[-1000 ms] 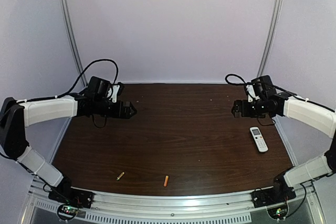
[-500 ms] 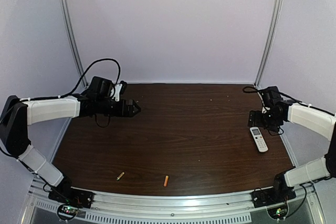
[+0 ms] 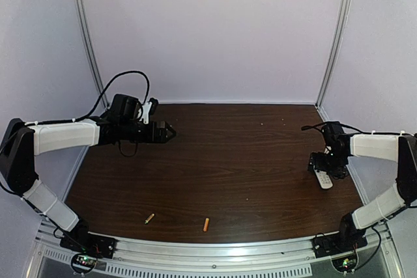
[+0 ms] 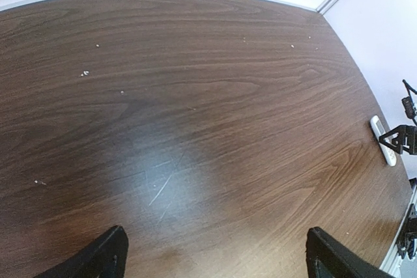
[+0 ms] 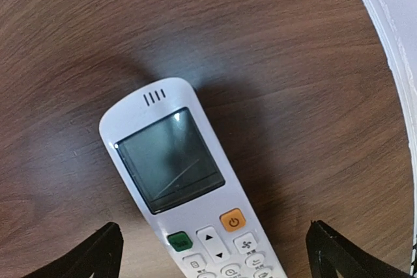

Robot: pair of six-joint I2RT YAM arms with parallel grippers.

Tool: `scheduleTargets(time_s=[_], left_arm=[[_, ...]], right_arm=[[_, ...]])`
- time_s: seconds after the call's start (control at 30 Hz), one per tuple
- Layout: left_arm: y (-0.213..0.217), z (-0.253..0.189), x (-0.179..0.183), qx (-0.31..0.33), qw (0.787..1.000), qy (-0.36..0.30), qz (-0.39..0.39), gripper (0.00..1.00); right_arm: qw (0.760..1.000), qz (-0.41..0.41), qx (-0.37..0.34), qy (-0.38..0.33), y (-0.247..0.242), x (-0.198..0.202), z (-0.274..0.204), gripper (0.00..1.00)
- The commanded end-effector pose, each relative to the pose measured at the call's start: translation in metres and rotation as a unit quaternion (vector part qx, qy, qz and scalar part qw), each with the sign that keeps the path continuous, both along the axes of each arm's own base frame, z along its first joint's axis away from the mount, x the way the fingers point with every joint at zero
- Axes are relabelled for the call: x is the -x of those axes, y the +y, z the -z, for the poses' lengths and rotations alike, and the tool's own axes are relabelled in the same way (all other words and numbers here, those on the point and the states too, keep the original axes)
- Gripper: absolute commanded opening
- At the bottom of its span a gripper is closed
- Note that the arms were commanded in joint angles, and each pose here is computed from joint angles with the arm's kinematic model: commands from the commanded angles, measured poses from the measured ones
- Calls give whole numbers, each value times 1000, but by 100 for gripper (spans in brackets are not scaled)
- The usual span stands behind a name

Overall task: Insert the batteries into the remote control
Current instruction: Pick up the remote control from the center of the board.

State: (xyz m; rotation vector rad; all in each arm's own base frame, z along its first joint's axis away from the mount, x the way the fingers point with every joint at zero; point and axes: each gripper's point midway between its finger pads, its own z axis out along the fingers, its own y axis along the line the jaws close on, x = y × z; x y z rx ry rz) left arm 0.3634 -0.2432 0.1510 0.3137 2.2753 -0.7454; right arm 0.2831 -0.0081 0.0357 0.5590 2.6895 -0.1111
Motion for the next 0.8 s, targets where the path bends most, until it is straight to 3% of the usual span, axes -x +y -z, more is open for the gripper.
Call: scheduleTargets(time_s=[0.0, 0.3, 0.57, 0.77], left_arm=[[-3, -4, -4, 5, 1000, -16, 3, 97], [-2, -4, -1, 10, 1000, -17, 0, 97], [-5, -2, 3, 21, 999, -24, 13, 97], [-5, -5, 5, 23, 999, -32, 18, 97]], right_arm=[[1000, -6, -28, -1, 9, -2, 9, 100], [998, -16, -54, 1, 18, 1, 14, 94], [998, -19, -63, 18, 23, 3, 27, 70], [998, -14, -53, 25, 20, -3, 33, 61]])
